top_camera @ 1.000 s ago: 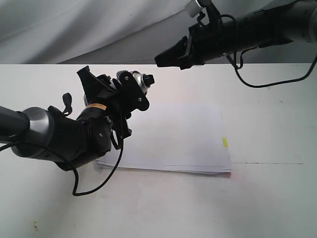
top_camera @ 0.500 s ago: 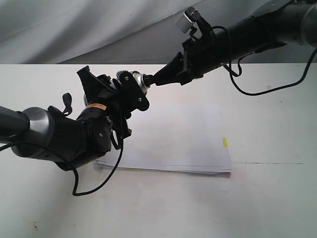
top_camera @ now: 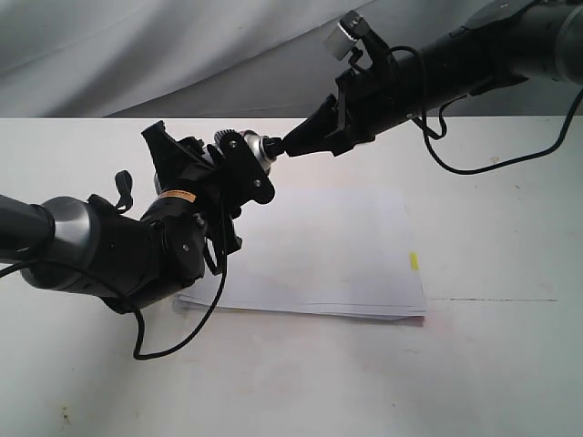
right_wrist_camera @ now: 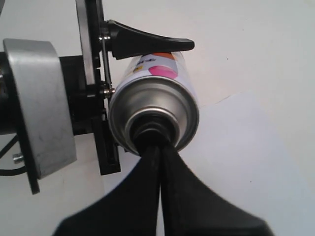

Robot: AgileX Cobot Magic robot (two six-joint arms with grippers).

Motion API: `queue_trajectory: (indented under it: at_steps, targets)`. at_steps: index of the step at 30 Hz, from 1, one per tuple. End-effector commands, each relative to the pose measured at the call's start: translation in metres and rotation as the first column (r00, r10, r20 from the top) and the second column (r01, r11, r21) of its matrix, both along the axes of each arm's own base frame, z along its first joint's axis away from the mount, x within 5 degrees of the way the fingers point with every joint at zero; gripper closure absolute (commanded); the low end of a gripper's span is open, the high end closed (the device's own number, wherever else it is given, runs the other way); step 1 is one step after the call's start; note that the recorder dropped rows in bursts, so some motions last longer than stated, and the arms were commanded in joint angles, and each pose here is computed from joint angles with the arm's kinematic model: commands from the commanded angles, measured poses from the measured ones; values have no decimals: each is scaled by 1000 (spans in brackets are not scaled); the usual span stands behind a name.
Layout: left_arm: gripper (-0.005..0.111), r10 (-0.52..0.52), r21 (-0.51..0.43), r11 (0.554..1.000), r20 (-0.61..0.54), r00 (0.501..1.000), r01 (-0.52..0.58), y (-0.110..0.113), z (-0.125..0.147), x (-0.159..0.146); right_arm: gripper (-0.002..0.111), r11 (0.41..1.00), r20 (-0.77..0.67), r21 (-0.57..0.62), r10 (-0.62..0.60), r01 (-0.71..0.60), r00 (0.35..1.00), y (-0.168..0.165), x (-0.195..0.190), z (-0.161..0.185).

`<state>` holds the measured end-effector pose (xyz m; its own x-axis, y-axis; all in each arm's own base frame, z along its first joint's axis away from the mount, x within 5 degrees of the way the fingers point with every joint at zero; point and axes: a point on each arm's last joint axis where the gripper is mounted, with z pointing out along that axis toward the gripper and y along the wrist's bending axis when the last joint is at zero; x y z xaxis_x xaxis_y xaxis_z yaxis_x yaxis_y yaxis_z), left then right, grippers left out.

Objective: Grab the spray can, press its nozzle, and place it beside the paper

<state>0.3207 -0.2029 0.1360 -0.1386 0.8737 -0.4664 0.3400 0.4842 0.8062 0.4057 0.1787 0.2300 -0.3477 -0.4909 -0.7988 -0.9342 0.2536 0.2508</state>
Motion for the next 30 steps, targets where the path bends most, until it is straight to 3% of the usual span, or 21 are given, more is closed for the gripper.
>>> queue_trajectory:
  at_steps: [1, 30]
  targets:
    - [107, -23, 1, 1000, 60, 998, 23, -4, 10, 3, 108, 1000, 34, 6, 2, -2, 999, 12, -3, 7]
    - [107, -27, -14, 1000, 64, 998, 28, -5, 10, 3, 108, 1000, 47, -2, 11, -11, 999, 23, -7, 7]
